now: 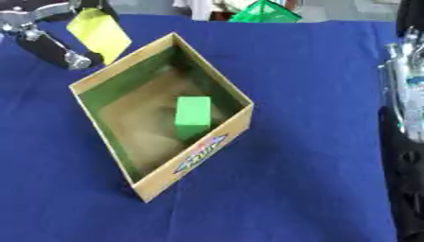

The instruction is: Pick up objects on the table and place them in the box.

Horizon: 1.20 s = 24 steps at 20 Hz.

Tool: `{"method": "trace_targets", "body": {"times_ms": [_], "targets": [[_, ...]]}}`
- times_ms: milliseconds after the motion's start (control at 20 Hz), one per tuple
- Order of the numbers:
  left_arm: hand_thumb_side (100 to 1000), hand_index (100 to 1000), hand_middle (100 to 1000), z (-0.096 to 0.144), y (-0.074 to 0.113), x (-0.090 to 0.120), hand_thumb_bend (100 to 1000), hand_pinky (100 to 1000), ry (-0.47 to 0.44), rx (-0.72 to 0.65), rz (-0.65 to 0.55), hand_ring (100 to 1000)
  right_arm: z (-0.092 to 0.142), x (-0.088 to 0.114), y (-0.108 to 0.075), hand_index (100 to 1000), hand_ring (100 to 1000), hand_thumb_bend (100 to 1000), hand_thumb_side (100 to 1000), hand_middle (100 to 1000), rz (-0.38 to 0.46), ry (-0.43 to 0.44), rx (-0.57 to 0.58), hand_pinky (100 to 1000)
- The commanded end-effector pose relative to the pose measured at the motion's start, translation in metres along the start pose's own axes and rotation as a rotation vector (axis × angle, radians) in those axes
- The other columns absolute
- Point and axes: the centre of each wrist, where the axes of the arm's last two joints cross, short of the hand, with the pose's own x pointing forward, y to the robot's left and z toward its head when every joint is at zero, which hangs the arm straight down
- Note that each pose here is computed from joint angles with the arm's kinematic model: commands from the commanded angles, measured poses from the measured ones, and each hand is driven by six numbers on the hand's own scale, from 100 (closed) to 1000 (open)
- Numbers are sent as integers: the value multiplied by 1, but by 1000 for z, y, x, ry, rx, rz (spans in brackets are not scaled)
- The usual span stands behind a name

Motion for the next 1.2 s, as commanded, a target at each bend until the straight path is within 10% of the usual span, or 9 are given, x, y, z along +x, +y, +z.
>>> {"method": "trace_targets", "body": {"times_ms": [50,200,450,500,550,1200], "targets": [[100,776,602,-3,8,8,265,613,-6,26,-25,639,-6,8,-2,847,839,231,1000,629,5,-34,-3,817],[100,773,598,-4,7,9,243,609,-8,27,-26,635,-6,9,-2,847,839,332,1000,631,4,-34,-3,817],[130,773,596,-25,-28,31,258,606,-54,1,61,634,-2,10,1,847,839,232,1000,630,-17,-26,-8,817],[100,773,595,-28,-34,33,378,605,-45,-6,70,633,-1,10,1,847,840,217,1000,629,-16,-24,-9,817],[161,773,595,-31,-40,34,279,604,-36,-14,78,632,-1,10,1,847,840,231,1000,629,-16,-22,-9,818],[440,854,693,-48,-83,54,479,684,-13,-107,95,723,2,9,-1,846,840,229,1000,627,-18,-10,-11,818]]}}
